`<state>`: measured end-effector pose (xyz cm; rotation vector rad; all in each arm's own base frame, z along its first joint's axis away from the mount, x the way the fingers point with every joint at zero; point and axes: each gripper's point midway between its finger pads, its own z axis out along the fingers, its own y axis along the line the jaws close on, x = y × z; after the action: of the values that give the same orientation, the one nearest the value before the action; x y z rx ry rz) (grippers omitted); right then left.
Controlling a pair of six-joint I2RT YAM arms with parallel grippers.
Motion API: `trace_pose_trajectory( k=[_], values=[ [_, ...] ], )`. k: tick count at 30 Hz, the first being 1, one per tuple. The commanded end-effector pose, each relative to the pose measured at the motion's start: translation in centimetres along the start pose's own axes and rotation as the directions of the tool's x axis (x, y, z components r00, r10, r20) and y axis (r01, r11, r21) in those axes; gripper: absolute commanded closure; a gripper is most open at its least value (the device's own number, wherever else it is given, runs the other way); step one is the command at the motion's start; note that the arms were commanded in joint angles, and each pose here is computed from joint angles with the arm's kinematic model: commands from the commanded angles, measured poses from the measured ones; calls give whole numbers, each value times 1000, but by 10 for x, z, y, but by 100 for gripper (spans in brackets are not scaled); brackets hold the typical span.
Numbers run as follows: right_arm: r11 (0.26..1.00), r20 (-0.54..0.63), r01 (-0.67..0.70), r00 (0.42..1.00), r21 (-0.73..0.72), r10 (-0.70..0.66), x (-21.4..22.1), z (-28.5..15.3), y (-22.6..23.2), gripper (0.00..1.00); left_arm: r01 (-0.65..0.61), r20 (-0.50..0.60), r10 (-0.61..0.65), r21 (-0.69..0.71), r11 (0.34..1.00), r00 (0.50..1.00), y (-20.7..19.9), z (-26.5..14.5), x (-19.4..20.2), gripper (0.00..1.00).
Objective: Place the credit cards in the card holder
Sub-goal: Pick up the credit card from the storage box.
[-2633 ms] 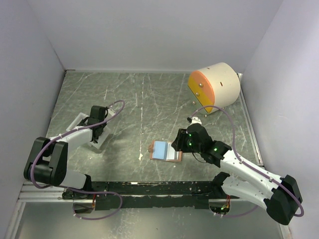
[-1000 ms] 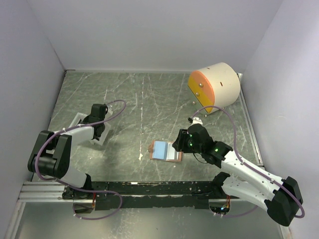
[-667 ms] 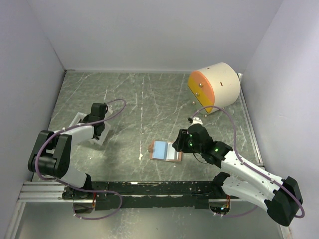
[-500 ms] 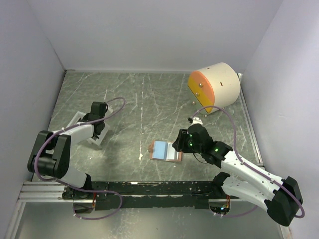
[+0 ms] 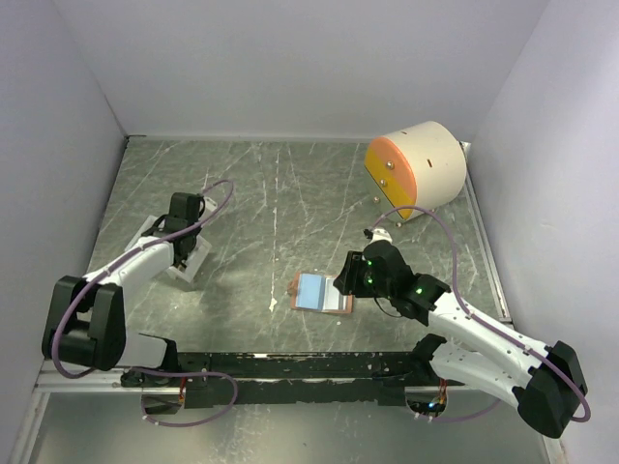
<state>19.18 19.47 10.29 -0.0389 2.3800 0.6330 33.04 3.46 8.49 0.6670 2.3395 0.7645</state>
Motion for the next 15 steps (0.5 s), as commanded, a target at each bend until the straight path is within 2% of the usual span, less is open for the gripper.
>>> trace_pose_trajectory(
  k=[1, 10, 15],
  values=[
    [1000, -7, -18, 1000, -23, 18, 1, 1, 4, 55, 83, 36, -85, 41, 996, 996, 6, -18, -10, 93],
    [998, -17, -36, 999, -42, 36, 0, -1, 10, 55, 297, 185, -308, 82, 951, 933, 27, -57, -41, 93],
    [997, -20, -58, 998, -59, 57, 0, -2, 14, 55, 415, 207, -431, 117, 902, 878, 37, -78, -52, 93]
  ],
)
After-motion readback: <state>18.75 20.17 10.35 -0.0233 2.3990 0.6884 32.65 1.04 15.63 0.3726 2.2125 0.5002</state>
